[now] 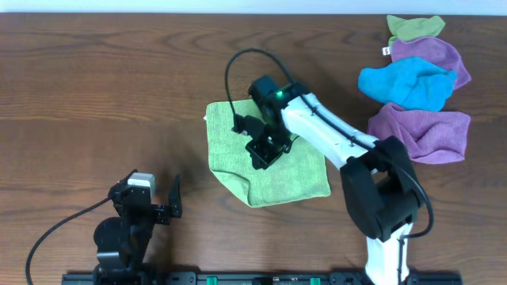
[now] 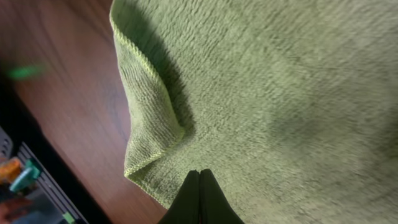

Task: Fold the cloth
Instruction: 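Drag the cloth with the right gripper to spread it flat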

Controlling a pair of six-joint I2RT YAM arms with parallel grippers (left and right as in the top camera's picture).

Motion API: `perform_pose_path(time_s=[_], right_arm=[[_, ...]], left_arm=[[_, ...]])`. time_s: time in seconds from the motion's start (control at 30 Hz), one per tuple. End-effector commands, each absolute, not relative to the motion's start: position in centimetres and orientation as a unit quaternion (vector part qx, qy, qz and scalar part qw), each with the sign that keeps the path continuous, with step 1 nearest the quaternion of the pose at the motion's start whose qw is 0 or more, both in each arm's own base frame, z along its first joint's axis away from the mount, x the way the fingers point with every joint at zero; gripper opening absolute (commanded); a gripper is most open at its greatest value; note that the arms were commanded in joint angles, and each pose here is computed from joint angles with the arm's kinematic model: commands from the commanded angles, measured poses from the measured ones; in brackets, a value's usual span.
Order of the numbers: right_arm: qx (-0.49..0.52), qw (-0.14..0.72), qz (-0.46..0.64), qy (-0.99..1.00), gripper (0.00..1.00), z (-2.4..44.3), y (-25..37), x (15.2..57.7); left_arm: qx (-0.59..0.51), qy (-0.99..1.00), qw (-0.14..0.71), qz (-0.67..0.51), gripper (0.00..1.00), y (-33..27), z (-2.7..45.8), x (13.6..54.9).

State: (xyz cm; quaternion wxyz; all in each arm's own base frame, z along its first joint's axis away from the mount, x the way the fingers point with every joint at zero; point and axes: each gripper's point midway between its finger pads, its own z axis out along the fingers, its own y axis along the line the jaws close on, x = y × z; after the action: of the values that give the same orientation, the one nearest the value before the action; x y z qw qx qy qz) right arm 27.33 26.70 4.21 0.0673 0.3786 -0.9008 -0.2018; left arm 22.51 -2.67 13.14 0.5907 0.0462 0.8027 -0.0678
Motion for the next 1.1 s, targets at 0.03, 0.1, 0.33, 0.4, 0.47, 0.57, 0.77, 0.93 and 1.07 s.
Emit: perform_pose_path(time_s=[0.03, 0.1, 0.33, 0.4, 0.47, 0.57, 0.77, 0.93, 1.07], right_arm=[[0.389, 0.083, -0.181, -0.899, 0.01, 3.3, 25.4, 26.1], [0.389, 0.099, -0.185, -0.897, 0.01, 2.9, 25.2, 25.2], [0.407, 0.124, -0.19, -0.885, 0.01, 2.2, 25.6, 22.8], [0.415, 0.127, -0.192, -0.88, 0.02, 2.2, 26.2, 22.2], [0.428, 0.131, -0.196, -0.873, 0.01, 2.3, 26.9, 21.3], [0.444, 0.135, -0.205, -0.862, 0.01, 2.5, 27.8, 20.3], [0.475, 0.14, -0.211, -0.843, 0.01, 2.6, 29.3, 18.5], [0.497, 0.129, -0.232, -0.826, 0.02, 2.8, 30.9, 17.5], [0.516, 0.128, -0.258, -0.807, 0.01, 3.2, 31.9, 16.7]], left_arm=[[0.052, 0.808, 0.583, -0.073, 0.95, -2.9, 12.1, 22.5], [0.052, 0.808, 0.583, -0.073, 0.95, -2.9, 12.1, 22.5], [0.052, 0.808, 0.583, -0.073, 0.95, -2.9, 12.2, 22.5], [0.052, 0.808, 0.583, -0.073, 0.95, -2.9, 12.2, 22.5], [0.052, 0.808, 0.583, -0.073, 0.95, -2.9, 12.2, 22.5], [0.052, 0.808, 0.583, -0.073, 0.95, -2.9, 12.1, 22.5], [0.052, 0.808, 0.583, -0.073, 0.95, -2.9, 12.2, 22.5], [0.052, 0.808, 0.583, -0.073, 0.95, -2.9, 12.1, 22.5], [0.052, 0.808, 0.583, -0.073, 0.95, -2.9, 12.1, 22.5]])
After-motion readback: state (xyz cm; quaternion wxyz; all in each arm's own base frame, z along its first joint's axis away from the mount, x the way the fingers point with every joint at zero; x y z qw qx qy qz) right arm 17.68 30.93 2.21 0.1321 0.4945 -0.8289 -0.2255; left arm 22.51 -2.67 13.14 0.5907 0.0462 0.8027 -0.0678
